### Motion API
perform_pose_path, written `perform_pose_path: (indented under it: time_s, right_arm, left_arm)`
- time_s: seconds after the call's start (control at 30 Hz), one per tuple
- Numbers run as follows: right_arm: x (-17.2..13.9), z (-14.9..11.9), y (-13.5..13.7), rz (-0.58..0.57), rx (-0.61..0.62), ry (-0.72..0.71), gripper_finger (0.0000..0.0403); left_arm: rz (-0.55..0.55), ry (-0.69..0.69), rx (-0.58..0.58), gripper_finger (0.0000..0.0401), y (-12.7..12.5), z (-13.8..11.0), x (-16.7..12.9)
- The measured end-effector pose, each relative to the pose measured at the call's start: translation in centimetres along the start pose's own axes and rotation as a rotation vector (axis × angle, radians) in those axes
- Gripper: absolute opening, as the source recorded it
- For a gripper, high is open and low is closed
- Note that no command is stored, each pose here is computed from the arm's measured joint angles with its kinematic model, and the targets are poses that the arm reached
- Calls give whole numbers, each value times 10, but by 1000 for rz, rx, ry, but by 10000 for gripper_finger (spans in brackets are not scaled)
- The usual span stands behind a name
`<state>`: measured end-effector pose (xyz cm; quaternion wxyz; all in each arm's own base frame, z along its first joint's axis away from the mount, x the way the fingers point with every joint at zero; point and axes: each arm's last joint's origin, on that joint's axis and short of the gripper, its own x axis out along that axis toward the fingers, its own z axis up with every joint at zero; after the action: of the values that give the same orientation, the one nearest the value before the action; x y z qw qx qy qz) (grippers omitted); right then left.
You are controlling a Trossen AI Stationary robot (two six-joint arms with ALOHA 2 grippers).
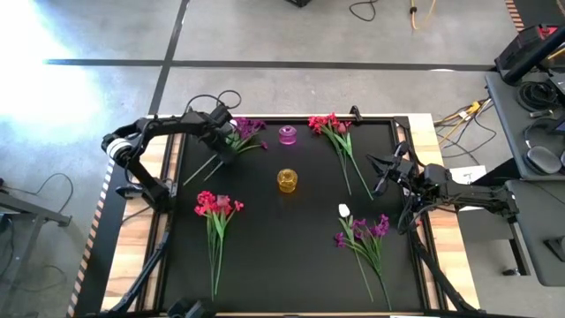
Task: Sort flowers into vase by color
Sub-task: Put the top white tulip into the yellow vase
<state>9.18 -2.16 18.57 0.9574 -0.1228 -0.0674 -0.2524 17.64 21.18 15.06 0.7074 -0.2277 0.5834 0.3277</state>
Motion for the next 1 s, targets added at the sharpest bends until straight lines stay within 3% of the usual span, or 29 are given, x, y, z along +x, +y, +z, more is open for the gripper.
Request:
perform_pose_path:
  time_s: [0.27,0.4,0.7,1.0]
  right_arm:
    - [0,-1,0,4,-12,14,13]
    - [0,-1,0,4,-14,14,13]
    - [0,-1,0,4,-14,14,13]
    - [0,-1,0,4,-14,12,13]
  left_arm:
    - [37,-52,-26,1,3,-6,-34]
    - [49,-165,-49,1,4,-11,-63]
    - [7,-658,-112,0,5,-24,-128]
    - [-421,-1386,-26,0,-15,-37,-146]
